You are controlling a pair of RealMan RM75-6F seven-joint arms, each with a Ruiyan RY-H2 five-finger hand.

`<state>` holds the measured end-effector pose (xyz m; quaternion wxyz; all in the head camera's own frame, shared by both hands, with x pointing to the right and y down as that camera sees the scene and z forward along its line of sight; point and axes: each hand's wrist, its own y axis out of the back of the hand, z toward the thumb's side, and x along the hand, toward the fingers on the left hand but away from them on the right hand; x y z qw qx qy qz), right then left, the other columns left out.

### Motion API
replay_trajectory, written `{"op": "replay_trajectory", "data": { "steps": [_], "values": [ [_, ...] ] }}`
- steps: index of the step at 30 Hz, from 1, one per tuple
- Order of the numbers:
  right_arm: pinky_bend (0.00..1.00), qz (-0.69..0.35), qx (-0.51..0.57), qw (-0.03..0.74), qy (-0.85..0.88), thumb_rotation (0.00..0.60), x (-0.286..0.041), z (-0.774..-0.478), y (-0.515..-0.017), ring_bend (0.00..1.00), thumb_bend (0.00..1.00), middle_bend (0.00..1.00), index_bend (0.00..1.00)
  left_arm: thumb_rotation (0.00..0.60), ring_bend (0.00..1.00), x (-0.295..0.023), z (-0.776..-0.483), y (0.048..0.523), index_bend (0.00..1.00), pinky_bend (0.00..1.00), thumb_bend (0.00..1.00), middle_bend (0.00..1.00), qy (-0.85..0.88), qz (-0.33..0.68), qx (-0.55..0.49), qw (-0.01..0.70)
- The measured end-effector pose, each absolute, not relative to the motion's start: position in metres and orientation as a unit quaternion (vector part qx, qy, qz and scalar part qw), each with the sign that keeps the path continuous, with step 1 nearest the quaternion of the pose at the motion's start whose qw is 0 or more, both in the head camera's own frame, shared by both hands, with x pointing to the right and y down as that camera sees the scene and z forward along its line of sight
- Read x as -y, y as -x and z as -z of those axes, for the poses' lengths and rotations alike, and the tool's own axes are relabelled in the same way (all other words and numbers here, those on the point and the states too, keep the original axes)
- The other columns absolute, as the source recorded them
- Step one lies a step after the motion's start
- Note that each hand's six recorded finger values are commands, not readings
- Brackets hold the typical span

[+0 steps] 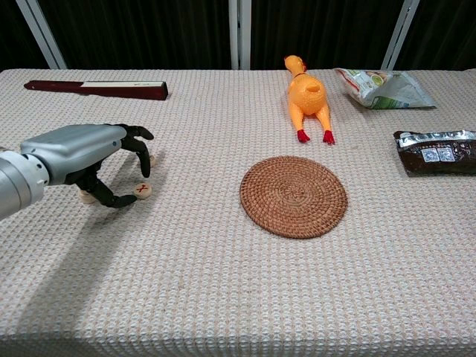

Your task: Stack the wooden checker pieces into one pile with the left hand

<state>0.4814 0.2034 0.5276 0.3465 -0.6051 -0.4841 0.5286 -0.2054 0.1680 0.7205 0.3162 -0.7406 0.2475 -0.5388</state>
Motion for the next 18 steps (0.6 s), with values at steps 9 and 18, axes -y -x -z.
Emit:
{"op": "replay_trajectory", "data": {
  "steps": [9, 18],
  "values": [
    [0.00, -0.530, 0.485, 0.346, 0.604, 0.600, -0.203, -0.528, -0.482, 0.00, 0.26, 0.00, 0.00, 0.600, 0.00, -0.169, -0.725, 0.205, 0.43, 0.00, 0.28, 0.05, 0.748, 0.529, -0.252, 0.312],
    [0.00, -0.529, 0.487, 0.347, 0.602, 0.600, -0.202, -0.528, -0.482, 0.00, 0.26, 0.00, 0.00, 0.600, 0.00, -0.171, -0.732, 0.205, 0.46, 0.00, 0.28, 0.05, 0.751, 0.527, -0.253, 0.307]
  ]
}}
